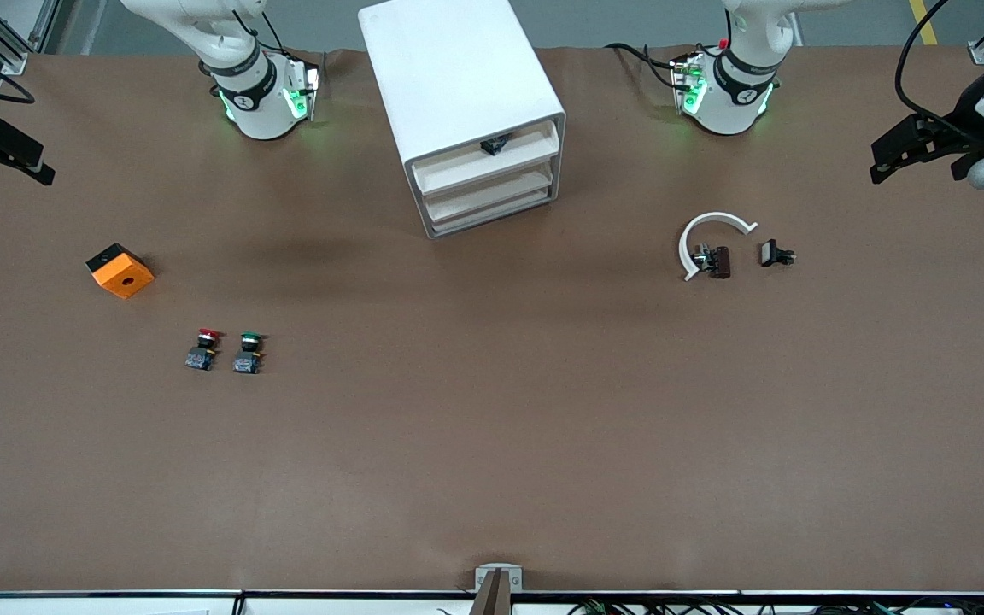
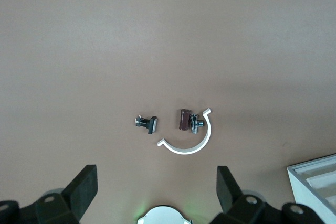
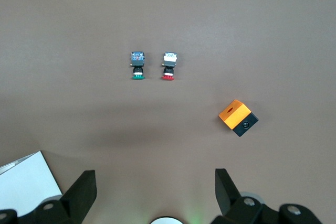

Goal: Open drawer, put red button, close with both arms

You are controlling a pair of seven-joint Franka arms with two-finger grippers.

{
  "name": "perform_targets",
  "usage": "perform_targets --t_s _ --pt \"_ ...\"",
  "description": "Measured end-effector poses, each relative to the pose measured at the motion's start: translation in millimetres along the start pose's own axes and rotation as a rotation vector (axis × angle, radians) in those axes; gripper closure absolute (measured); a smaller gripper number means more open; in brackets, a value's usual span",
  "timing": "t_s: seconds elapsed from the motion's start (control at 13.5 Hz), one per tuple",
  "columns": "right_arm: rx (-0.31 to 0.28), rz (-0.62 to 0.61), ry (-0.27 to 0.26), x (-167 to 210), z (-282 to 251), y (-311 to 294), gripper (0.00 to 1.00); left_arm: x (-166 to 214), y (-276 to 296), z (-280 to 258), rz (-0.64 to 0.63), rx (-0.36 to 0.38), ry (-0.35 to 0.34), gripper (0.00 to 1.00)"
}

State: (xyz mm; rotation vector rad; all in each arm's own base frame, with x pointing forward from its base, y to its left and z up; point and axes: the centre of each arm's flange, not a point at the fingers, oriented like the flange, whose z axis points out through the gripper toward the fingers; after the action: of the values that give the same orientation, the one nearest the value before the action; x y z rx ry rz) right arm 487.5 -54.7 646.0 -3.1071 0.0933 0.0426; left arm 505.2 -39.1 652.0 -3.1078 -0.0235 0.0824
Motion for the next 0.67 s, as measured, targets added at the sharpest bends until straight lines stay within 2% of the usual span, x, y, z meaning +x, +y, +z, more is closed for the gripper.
perform_targets --t_s 0.44,0.67 --pt "0.0 0.0 0.001 0.0 -0.3 0.1 0.0 2.3 -5.9 -1.3 -0.011 0.0 0.002 0.0" --pt "0.0 0.001 0.002 -0.1 -1.0 0.4 0.0 35.1 -10.9 39.7 -0.009 0.041 -0.071 0.0"
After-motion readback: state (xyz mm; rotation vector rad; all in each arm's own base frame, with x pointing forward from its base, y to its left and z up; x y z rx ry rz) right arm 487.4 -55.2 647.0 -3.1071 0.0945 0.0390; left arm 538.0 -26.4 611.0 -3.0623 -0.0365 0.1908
